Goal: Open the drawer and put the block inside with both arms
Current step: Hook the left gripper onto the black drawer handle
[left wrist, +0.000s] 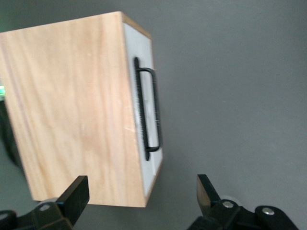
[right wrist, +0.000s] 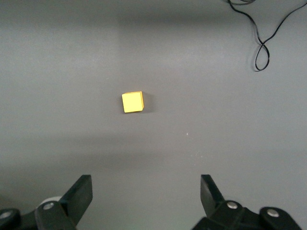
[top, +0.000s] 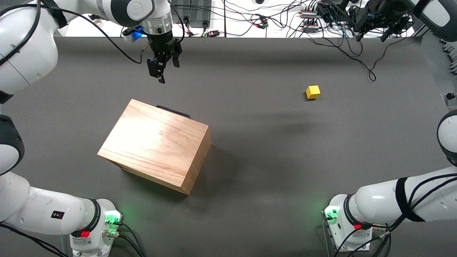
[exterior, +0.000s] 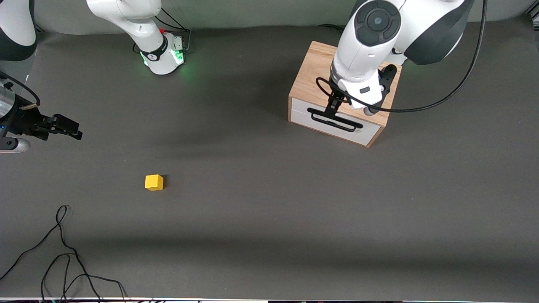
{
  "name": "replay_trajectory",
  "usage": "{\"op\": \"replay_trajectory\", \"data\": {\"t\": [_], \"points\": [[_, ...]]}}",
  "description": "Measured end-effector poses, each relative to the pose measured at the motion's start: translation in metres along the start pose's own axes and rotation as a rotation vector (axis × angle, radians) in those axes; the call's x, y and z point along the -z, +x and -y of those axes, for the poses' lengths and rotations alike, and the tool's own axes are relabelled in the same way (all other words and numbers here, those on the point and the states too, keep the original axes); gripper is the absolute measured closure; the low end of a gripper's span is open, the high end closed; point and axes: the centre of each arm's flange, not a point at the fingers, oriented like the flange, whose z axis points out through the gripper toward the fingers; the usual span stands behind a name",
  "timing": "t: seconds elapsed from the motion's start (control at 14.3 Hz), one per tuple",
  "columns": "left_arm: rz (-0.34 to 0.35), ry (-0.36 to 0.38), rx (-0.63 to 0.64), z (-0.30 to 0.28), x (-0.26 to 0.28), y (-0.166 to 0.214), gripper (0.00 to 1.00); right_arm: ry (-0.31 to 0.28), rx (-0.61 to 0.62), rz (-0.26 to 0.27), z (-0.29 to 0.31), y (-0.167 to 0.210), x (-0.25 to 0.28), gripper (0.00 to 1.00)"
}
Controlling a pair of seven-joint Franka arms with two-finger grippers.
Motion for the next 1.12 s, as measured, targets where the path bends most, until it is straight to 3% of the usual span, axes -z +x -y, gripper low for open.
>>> {"op": "replay_trajectory", "data": {"t": [0.28, 0.7, 1.12], "points": [[-0.019, 0.048, 0.016, -0.004, -0.019, 0.007, 0.00, 0.000, 0.018, 0.000, 0.011, 0.000, 0.000, 0.00], [-0.018, 0.065, 0.034, -0.063, -0.105, 0.030, 0.00, 0.000, 0.017, 0.001, 0.010, 0.000, 0.000, 0.00], [-0.036, 0.066, 0.050, -0.082, -0.157, 0.037, 0.00, 0.000, 0.017, 0.001, 0.010, 0.000, 0.000, 0.00]]}}
